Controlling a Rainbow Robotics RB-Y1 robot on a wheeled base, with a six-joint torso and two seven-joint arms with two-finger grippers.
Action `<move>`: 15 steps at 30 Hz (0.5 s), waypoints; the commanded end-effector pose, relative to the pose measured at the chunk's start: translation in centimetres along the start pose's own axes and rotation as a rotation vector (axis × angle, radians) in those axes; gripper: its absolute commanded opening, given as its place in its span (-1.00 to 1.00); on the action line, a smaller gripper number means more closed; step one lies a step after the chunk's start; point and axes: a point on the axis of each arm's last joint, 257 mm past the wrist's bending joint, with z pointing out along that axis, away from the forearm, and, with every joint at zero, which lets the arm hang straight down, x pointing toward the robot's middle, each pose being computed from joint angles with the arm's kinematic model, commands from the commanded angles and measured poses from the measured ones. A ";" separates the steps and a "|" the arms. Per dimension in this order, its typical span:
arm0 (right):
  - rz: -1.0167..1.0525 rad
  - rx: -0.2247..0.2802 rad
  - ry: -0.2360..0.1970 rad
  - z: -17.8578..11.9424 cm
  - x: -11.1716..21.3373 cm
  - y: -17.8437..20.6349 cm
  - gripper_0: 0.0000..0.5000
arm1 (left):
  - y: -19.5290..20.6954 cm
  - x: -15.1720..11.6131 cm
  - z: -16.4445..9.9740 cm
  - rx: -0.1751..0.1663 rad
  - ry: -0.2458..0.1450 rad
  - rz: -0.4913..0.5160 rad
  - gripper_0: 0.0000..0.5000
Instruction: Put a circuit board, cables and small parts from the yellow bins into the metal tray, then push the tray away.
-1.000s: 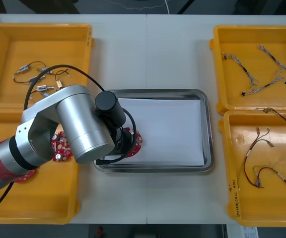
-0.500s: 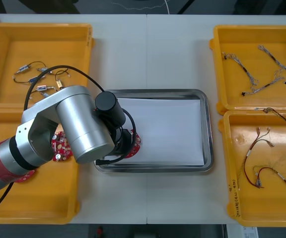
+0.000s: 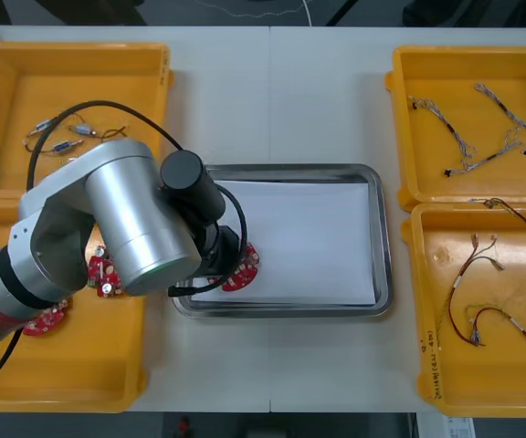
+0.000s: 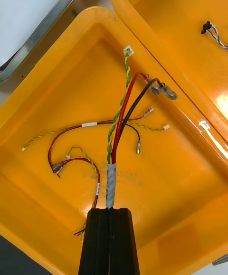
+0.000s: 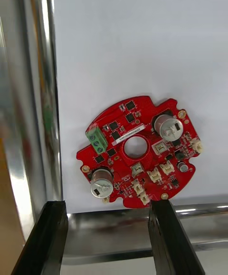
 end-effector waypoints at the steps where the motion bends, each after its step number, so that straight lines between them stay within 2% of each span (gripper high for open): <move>1: -0.019 0.028 -0.011 -0.9 -1.0 0.1 -1.00 | 1.3 -2.3 -3.2 0.019 -0.040 -0.072 1.00; 8: -0.071 0.034 -0.019 -1.0 -1.8 1.2 -1.00 | 3.1 -4.7 -5.7 0.025 -0.061 -0.135 1.00; 15: -0.189 0.015 -0.034 -0.1 -5.4 3.2 -1.00 | 6.7 -7.5 -8.2 0.012 -0.092 -0.206 1.00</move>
